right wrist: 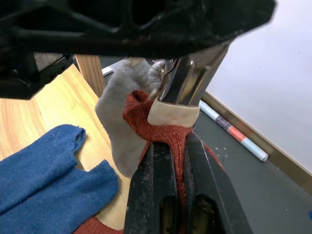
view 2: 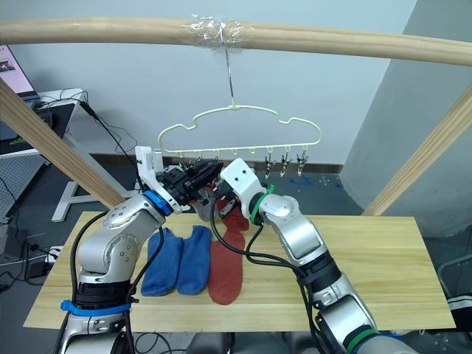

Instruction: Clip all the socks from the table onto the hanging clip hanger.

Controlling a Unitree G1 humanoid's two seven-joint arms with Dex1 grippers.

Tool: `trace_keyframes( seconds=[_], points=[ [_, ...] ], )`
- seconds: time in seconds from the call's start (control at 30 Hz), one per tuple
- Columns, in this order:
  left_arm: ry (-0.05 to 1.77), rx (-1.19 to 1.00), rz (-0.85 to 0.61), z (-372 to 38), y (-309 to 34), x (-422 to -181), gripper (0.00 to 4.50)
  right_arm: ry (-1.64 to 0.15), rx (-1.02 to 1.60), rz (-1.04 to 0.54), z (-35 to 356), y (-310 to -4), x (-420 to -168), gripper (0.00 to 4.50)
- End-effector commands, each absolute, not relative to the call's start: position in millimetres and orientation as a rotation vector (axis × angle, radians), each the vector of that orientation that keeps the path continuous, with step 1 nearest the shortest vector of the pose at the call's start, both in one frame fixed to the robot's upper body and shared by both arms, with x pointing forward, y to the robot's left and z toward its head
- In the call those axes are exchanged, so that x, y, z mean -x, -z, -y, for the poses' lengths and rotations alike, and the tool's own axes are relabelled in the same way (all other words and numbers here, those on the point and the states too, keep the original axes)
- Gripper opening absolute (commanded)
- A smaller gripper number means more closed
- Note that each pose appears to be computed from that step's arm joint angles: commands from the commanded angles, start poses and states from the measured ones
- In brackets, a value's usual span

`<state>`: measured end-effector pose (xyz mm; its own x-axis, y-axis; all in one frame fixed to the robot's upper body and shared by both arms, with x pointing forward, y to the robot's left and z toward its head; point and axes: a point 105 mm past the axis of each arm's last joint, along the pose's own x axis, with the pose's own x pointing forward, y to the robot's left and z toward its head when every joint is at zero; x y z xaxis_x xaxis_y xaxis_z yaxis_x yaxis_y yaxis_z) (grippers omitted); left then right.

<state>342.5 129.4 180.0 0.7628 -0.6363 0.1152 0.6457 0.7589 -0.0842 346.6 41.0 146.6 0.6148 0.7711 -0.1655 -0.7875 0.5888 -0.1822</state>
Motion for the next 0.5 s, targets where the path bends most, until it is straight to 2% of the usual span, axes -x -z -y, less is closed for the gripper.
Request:
trace_keyframes(
  seconds=[0.03, 0.07, 0.1, 0.27, 0.37, 0.5],
  points=[
    [0.737, 0.090, 0.097, -127.0, -184.6, -334.5, 2.31, -0.937, 0.178, 0.030, -48.3, -177.2, -339.8, 0.00],
    [0.742, 0.088, 0.096, -126.8, -184.6, -333.7, 2.64, -0.941, 0.171, 0.029, -48.7, -177.3, -339.0, 0.00],
    [0.746, 0.088, 0.096, -126.9, -184.8, -333.0, 2.64, -0.942, 0.171, 0.027, -48.8, -176.9, -338.9, 0.00],
    [0.744, 0.044, 0.090, -132.3, -182.8, -329.4, 2.68, -0.958, 0.291, 0.019, -48.7, -163.3, -336.1, 1.43],
    [0.749, -0.001, 0.083, -136.9, -179.7, -326.3, 2.68, -0.944, 0.341, 0.027, -44.0, -158.1, -335.3, 1.43],
    [0.809, -0.173, 0.036, -143.2, -164.3, -317.1, 2.68, -0.925, 0.362, 0.039, -33.5, -151.9, -328.6, 1.43]
  ],
)
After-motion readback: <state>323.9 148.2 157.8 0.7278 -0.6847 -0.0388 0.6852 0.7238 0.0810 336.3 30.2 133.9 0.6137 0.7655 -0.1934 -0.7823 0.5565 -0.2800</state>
